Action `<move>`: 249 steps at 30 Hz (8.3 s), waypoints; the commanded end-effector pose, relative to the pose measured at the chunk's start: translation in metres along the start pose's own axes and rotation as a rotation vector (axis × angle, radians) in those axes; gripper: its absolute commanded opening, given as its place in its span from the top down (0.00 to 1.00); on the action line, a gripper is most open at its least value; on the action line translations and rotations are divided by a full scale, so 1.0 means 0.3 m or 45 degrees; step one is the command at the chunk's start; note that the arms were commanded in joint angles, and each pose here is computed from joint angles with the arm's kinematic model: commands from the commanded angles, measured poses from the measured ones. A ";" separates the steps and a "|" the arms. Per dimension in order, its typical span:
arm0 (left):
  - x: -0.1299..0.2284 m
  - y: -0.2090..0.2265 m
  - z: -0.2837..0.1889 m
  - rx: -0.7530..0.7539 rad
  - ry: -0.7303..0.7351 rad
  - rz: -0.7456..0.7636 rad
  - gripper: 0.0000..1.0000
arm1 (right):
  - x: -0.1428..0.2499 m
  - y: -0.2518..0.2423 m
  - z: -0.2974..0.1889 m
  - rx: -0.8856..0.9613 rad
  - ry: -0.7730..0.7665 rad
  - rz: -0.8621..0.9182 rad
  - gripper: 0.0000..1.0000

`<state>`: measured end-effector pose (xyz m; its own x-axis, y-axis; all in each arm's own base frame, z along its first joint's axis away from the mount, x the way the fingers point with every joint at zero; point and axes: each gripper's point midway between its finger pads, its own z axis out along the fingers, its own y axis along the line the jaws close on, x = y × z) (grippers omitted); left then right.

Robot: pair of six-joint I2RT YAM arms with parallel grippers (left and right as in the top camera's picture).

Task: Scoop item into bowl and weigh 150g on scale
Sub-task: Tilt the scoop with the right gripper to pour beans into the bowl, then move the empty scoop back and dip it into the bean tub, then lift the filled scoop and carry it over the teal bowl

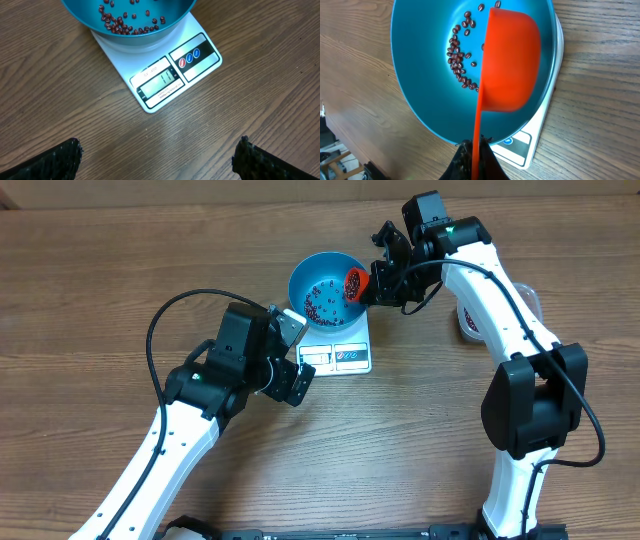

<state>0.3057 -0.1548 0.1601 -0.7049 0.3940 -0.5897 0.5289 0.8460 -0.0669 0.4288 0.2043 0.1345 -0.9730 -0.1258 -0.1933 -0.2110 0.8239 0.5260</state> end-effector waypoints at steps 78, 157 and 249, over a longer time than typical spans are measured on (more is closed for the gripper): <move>0.009 -0.004 0.010 0.000 0.015 -0.003 0.00 | 0.220 -0.723 -0.522 0.746 -0.096 0.518 0.96; 0.009 -0.004 0.010 -0.001 0.015 -0.003 0.01 | 0.271 -0.760 -0.423 -0.440 -0.411 0.649 0.96; 0.009 -0.004 0.010 0.000 0.015 -0.003 0.00 | 0.101 -0.165 -0.337 -1.056 -0.336 0.122 0.96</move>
<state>0.3051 -0.1546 0.1596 -0.7068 0.3948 -0.5870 0.5289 0.8460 -0.0678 0.3942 0.0929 0.1791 -0.9431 0.1497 -0.2969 -0.2718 0.1674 0.9477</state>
